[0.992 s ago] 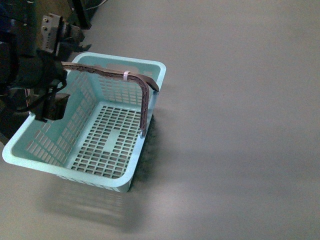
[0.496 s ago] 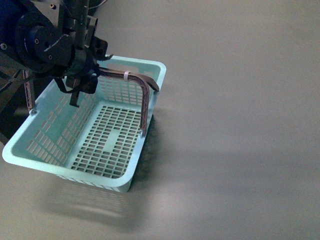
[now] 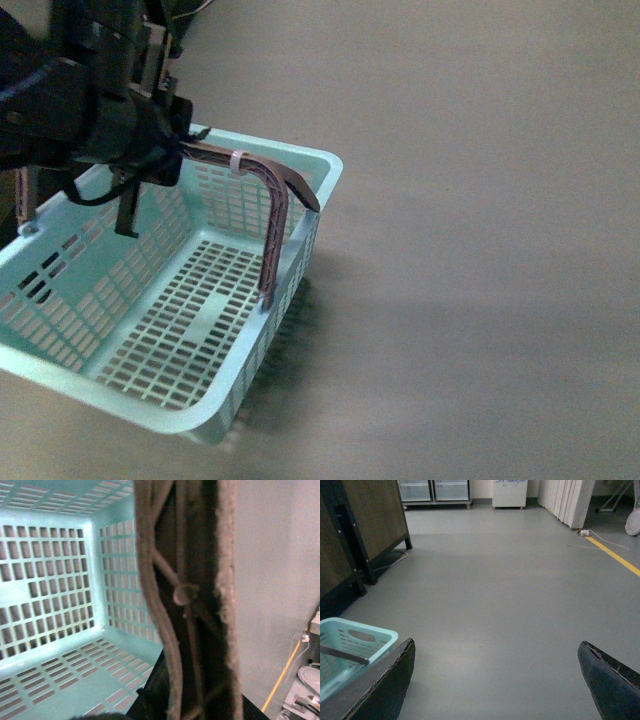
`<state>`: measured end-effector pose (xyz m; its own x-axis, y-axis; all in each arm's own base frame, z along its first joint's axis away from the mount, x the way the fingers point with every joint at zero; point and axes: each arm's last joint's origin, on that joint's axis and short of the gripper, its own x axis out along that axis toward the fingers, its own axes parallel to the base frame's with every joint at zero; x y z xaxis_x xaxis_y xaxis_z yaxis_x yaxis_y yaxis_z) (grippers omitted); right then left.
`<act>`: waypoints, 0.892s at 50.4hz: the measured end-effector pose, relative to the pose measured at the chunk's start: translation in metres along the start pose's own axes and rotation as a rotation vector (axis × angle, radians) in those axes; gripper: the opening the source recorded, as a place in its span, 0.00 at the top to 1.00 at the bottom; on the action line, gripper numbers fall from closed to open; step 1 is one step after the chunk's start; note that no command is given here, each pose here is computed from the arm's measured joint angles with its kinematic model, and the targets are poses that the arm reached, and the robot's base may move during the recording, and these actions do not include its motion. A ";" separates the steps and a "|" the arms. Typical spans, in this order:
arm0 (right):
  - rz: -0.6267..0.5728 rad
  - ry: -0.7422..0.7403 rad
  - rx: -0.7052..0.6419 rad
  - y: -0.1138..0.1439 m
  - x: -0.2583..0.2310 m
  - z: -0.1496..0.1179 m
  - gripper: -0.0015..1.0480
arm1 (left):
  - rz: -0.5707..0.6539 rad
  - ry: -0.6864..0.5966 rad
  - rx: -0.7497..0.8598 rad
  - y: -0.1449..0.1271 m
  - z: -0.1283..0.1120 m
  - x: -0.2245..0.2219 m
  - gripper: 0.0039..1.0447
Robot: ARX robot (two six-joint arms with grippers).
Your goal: Pick lemon and mango into basket
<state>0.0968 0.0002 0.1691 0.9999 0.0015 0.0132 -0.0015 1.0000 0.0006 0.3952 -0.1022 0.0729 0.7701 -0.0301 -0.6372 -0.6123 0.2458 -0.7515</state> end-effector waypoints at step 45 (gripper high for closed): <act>0.000 0.000 0.000 0.000 0.000 0.000 0.08 | -0.362 -0.039 -0.209 -0.030 0.082 -0.291 0.96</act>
<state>0.0968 0.0002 0.1691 0.9999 0.0015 0.0132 -0.0015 1.0000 0.0002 0.2044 -0.0211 0.2954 0.9461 -0.0410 -0.3214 -0.3206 0.0242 -0.9469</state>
